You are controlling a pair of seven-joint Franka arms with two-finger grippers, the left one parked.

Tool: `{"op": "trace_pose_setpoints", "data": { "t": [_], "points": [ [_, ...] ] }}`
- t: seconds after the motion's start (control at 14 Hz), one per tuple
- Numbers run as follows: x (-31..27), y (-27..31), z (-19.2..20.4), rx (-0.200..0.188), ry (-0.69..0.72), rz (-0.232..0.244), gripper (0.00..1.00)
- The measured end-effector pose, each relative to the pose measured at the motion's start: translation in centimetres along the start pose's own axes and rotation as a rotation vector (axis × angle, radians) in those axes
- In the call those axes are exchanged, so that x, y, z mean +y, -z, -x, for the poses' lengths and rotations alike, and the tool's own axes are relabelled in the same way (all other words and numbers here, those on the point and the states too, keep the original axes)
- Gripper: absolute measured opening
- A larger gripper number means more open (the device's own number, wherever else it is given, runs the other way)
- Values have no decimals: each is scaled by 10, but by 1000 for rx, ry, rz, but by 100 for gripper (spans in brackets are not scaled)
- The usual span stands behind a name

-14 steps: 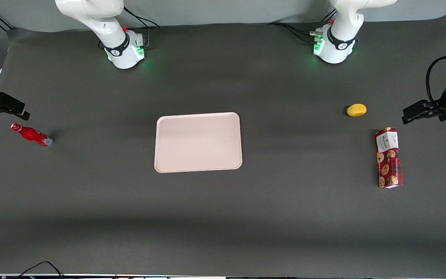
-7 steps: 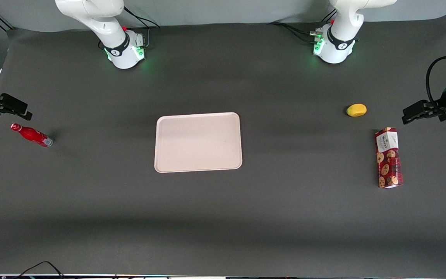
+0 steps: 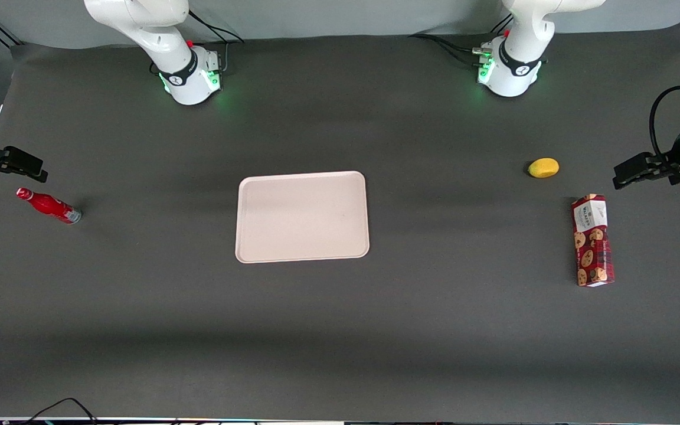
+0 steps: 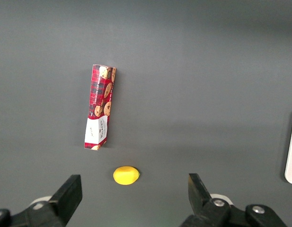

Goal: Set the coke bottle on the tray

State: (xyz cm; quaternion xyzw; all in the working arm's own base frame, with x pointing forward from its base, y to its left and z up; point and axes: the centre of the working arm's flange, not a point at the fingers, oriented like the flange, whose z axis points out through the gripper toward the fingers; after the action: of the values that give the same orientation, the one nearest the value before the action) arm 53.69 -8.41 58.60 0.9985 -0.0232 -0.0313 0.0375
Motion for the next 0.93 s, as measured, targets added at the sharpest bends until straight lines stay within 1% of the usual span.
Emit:
{"op": "trace_pose_setpoints", "data": {
  "t": [0.07,0.14,0.21,0.5,0.71,0.93],
  "points": [
    [18,-6,4,-4,18,1,100],
    [38,-14,9,2,39,-3,100],
    [59,-24,15,18,57,-7,100],
    [117,-80,61,114,122,-19,100],
    [162,-131,93,169,201,-21,100],
    [193,-180,118,218,245,-2,100]
  ]
}}
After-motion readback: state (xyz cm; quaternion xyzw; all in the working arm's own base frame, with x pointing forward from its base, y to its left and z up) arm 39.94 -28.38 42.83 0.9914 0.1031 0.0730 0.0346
